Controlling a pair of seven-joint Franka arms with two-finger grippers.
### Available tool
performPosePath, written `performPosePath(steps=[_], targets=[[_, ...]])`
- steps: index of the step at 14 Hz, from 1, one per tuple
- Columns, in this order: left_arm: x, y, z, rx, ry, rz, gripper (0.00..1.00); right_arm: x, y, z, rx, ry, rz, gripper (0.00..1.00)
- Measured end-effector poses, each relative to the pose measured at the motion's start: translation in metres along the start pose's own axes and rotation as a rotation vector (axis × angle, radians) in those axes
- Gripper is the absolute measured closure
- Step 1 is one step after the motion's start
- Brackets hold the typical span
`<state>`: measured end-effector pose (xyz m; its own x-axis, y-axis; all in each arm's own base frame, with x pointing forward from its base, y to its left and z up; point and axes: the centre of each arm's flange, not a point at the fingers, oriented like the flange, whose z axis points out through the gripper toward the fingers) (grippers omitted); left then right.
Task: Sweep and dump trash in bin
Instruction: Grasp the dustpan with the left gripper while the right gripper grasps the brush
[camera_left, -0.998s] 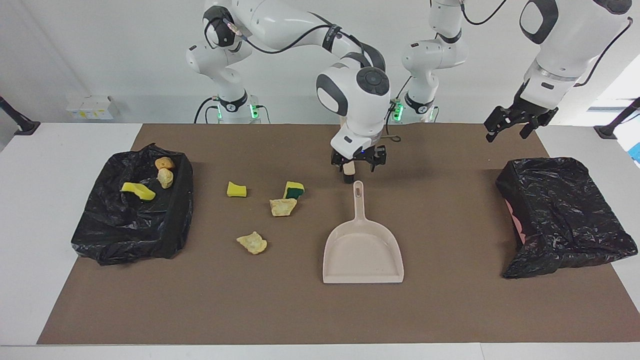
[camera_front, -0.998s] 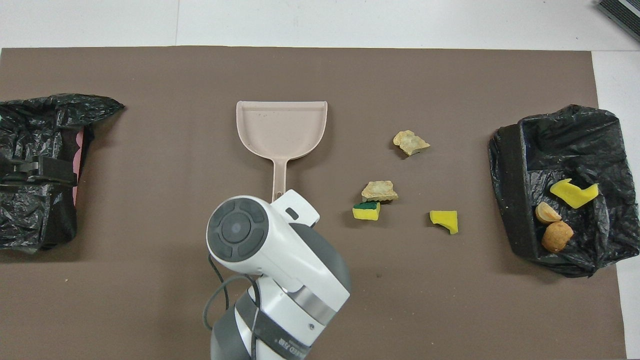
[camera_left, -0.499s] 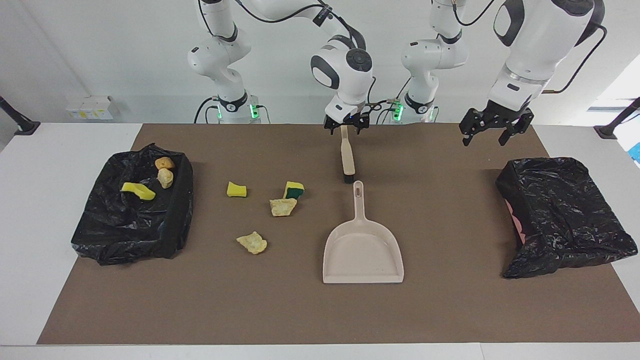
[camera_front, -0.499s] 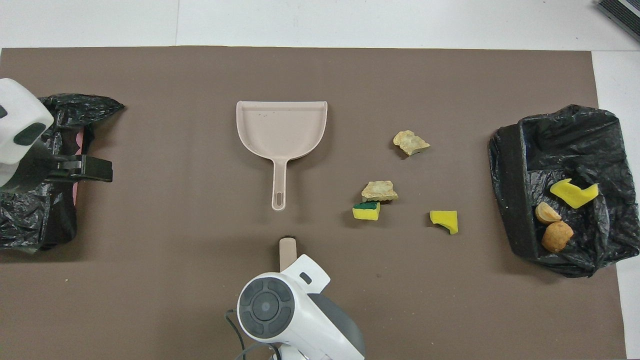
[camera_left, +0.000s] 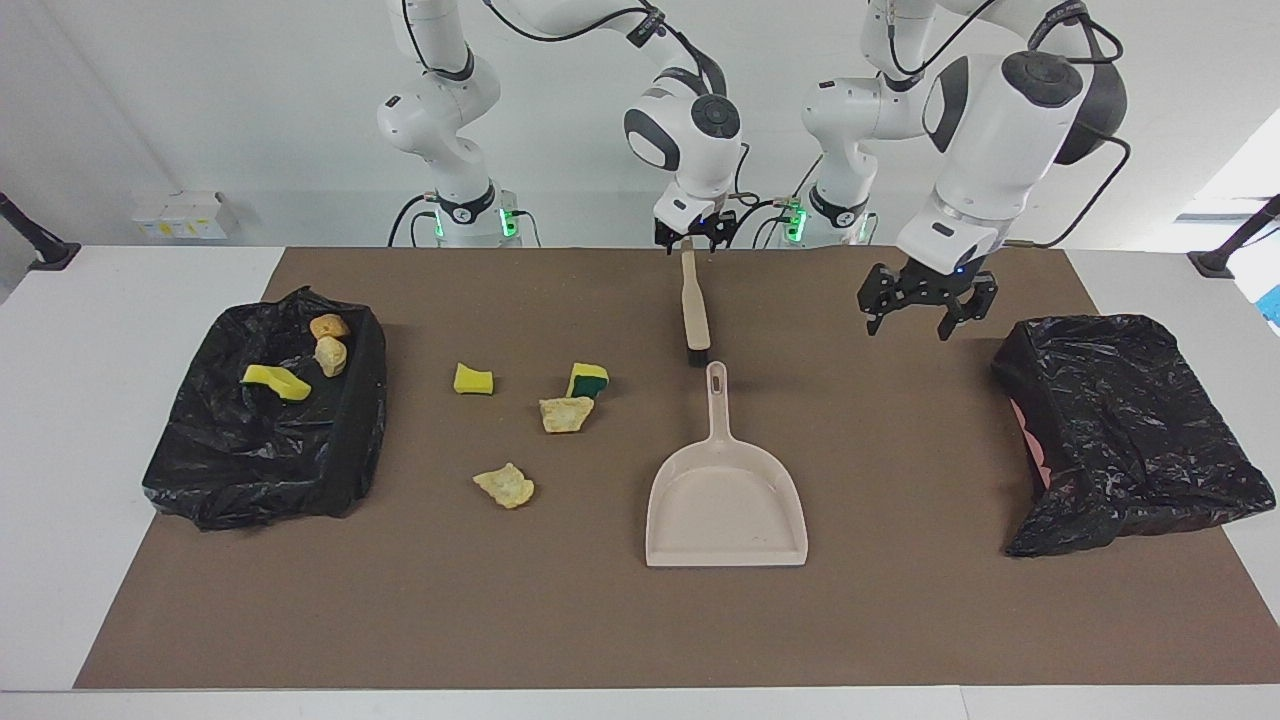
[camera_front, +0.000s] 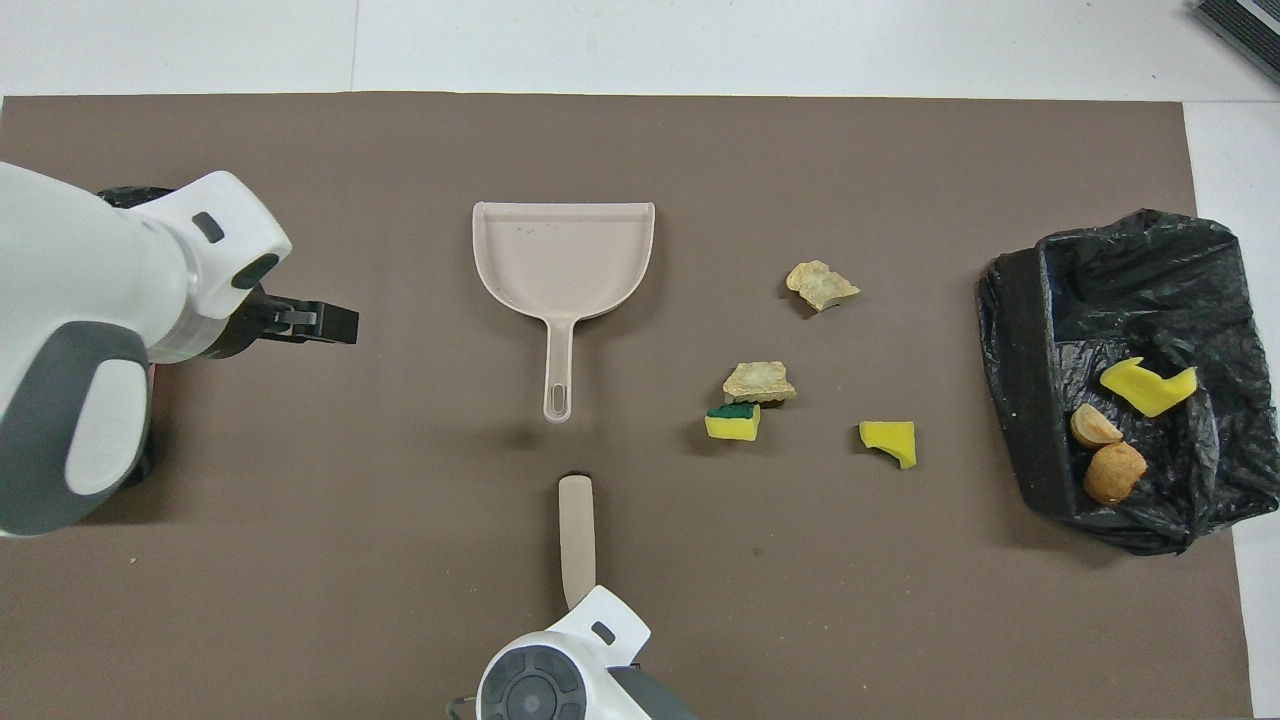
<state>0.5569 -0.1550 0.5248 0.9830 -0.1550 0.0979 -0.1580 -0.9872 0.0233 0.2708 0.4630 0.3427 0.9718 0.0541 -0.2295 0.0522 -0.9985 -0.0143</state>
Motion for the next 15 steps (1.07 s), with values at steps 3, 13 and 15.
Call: performPosePath(steps=[3,13,15], targets=[[0.014,0.041,0.041,-0.024,0.02,-0.024,0.0,-0.001,0.001,0.0,0.01,0.009,0.001,0.65],[0.005,0.18,0.135,-0.092,0.026,-0.198,0.0,-0.001,0.034,-0.069,0.06,0.041,0.161,0.73],[0.002,0.183,0.148,-0.083,0.004,-0.197,0.0,0.0,0.069,-0.104,0.031,0.035,0.2,0.73]])
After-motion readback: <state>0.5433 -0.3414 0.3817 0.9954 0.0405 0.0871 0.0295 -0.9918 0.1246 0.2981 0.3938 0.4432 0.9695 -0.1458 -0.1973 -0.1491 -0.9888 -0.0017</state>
